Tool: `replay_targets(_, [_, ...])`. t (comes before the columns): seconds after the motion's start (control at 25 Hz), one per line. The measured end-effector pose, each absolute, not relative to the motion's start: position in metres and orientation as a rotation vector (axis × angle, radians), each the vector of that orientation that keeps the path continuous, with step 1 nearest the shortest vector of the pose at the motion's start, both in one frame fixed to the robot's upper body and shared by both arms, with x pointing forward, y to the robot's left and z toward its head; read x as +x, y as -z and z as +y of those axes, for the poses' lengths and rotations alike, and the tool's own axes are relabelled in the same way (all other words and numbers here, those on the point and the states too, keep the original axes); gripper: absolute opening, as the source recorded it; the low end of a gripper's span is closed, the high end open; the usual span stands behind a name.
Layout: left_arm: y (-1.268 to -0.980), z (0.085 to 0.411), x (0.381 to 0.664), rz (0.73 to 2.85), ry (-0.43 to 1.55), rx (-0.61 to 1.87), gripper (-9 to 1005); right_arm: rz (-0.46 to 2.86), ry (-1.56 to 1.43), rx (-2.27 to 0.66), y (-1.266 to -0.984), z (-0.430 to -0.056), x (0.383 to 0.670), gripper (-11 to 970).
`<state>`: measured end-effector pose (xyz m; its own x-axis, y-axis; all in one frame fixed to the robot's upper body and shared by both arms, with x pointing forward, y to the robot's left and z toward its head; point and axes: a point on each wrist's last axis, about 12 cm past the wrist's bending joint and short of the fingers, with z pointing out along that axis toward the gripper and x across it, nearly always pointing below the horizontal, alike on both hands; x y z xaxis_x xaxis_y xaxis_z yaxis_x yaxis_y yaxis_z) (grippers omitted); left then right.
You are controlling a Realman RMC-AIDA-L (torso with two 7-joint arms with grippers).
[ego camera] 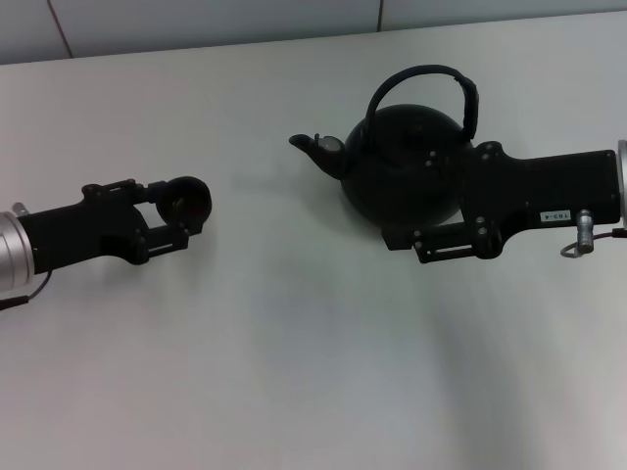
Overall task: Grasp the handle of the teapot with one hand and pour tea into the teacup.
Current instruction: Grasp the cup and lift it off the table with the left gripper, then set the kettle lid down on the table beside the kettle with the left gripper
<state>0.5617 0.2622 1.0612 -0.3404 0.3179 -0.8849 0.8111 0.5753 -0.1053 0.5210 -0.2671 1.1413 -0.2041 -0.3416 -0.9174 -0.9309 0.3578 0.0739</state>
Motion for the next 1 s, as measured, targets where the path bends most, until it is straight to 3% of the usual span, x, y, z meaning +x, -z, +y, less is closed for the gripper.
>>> replay_targets(1.0, [-1.045, 0.258, 0.556, 1.974, 0.699, 0.892, 691, 1.737, -0.833, -1.131, -1.142, -0.269, 0.521, 750])
